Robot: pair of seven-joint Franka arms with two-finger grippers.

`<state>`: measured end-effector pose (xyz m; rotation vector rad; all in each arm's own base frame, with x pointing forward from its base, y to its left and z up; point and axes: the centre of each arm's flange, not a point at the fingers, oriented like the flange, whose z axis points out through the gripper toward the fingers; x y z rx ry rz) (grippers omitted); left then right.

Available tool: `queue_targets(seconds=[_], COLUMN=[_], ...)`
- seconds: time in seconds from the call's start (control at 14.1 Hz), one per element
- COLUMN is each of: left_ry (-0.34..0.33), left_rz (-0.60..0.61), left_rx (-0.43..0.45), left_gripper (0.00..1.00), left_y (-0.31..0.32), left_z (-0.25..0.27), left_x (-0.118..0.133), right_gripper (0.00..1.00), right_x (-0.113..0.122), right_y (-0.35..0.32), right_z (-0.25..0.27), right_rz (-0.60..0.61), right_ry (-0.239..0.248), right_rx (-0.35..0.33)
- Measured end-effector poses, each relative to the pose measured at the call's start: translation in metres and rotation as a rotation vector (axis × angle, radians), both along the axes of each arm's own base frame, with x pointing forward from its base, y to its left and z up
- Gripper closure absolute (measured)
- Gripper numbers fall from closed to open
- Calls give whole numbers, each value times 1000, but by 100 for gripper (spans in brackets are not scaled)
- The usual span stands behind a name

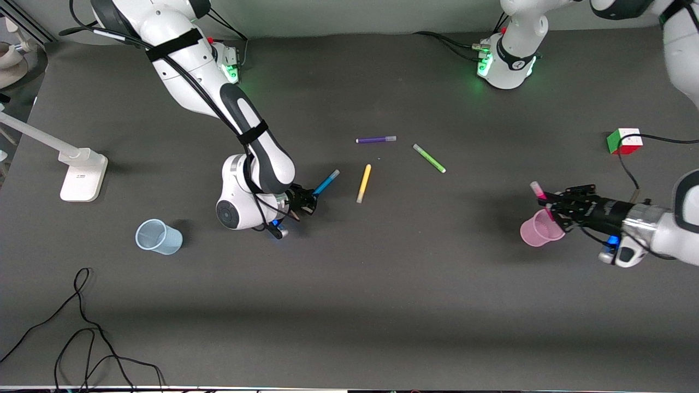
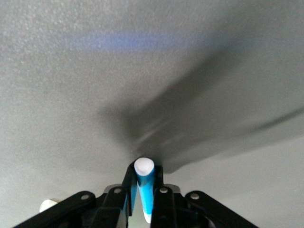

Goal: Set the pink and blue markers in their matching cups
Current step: 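Grasp the pink marker with the left gripper and carry it toward the pink cup, then drop the pink marker in the pink cup while the right gripper nears the blue cup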

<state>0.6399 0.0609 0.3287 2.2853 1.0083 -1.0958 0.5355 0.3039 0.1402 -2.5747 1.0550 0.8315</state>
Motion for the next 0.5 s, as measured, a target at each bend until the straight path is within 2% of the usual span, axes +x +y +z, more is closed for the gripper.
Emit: queue_targets(seconds=[0.14,0.28,0.43,0.5], left_ry=[3,4,8,10], left_rz=[29,45,61,62], left_rx=[-88,-159,-216,-237], left_gripper=[82,82,82,82], left_y=[31,53,64,66], left_z=[-25,-56,-83,-93], left_x=[-5,-10,-14,-16], right_gripper=[83,83,83,83], right_x=[9,24,44,52], right_y=[-8,-26,-65,-86], right_z=[12,50,113,147], right_rz=[-8,20,69,88], right_ry=[-22,-58,-126,-175], right_rx=[-3,-20,-75,-110])
